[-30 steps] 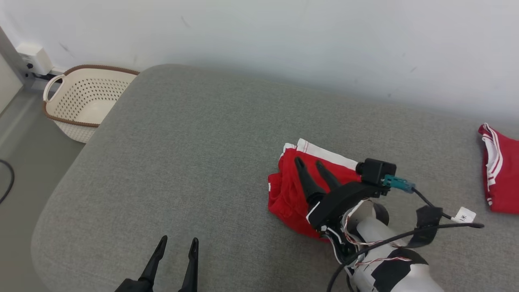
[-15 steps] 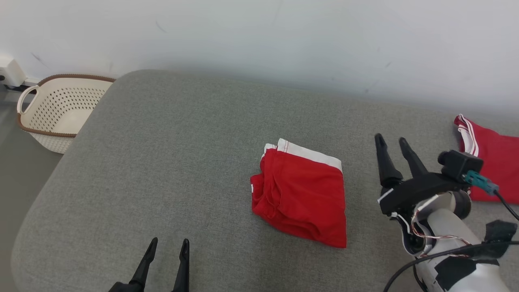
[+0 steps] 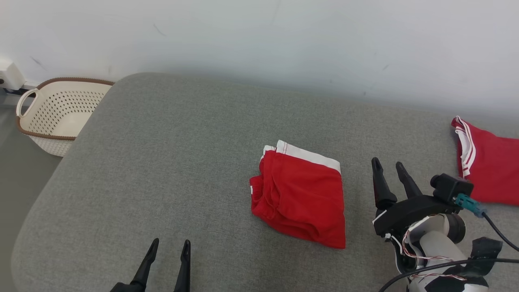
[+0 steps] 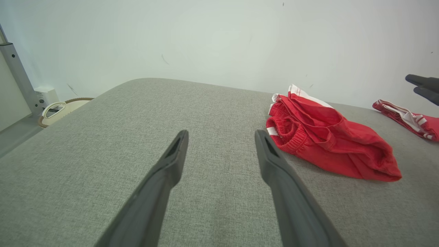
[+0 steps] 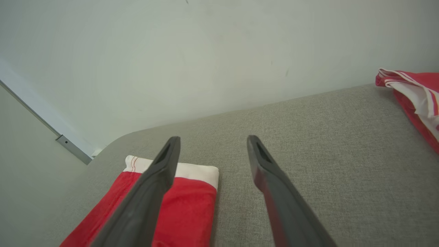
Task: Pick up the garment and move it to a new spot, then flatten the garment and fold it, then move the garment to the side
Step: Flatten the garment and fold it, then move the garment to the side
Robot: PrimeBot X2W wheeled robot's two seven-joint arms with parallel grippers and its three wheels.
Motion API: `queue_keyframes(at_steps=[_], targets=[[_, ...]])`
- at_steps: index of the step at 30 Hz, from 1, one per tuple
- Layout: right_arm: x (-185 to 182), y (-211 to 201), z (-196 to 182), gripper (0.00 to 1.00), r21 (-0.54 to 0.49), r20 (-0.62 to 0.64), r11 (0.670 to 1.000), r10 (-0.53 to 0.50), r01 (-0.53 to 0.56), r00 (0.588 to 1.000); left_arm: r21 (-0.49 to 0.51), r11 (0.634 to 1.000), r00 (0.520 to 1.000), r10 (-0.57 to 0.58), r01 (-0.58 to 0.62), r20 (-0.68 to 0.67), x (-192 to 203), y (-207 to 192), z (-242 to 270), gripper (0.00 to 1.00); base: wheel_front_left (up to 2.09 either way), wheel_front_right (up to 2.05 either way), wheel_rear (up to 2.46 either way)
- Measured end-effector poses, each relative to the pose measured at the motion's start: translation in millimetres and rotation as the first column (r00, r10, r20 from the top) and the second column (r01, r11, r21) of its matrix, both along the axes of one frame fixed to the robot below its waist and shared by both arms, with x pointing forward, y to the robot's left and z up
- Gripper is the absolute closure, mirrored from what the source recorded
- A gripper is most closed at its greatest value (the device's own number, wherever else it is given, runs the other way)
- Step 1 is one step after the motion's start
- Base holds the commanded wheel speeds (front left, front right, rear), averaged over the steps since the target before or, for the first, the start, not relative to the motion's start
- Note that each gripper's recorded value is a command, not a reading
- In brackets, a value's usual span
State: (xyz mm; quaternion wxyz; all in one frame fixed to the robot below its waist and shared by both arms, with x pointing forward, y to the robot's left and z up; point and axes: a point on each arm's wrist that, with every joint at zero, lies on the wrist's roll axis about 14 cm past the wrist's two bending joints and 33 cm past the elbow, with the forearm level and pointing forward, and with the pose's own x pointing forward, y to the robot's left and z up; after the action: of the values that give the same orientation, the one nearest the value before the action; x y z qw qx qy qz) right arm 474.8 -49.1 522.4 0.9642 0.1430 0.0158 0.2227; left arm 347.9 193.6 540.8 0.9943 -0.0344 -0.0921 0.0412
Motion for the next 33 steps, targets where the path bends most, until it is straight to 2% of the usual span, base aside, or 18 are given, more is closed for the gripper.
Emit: queue_keyframes(at_steps=[13,20,25,31,32,33], targets=[[-4.3,14.0,-46.0,0.00,-0.065,-0.200,0.997,0.021,-0.034,0.980,-0.002,1.000,1.000,0.023,-0.023,-0.013,-8.3,7.1,-4.3,0.00,0.00,0.00,0.00],[-13.0,32.7,-78.8,0.00,-0.092,-0.375,0.990,0.067,-0.109,0.925,-0.001,1.000,0.999,0.027,-0.027,-0.025,-9.1,9.0,-7.8,0.00,0.00,0.00,0.00],[-15.5,41.3,-91.6,0.00,-0.074,-0.462,0.988,0.089,-0.138,0.882,0.001,0.999,0.999,0.036,-0.036,-0.025,-8.1,11.9,-7.2,0.00,0.00,0.00,0.00],[-19.4,52.0,-98.9,0.00,-0.060,-0.510,0.983,0.121,-0.175,0.852,-0.004,0.999,0.998,0.054,-0.054,-0.034,-10.0,15.8,-9.9,0.00,0.00,0.00,0.00],[-19.6,52.2,-99.5,0.23,-0.058,-0.514,0.982,0.123,-0.177,0.849,-0.004,0.999,0.998,0.054,-0.054,-0.035,-10.0,15.9,-10.1,0.00,0.00,0.00,0.00],[-20.2,52.9,-100.1,0.75,-0.062,-0.516,0.981,0.126,-0.184,0.847,-0.004,0.998,0.998,0.055,-0.055,-0.035,-9.9,16.1,-10.2,0.00,0.00,0.00,0.00]])
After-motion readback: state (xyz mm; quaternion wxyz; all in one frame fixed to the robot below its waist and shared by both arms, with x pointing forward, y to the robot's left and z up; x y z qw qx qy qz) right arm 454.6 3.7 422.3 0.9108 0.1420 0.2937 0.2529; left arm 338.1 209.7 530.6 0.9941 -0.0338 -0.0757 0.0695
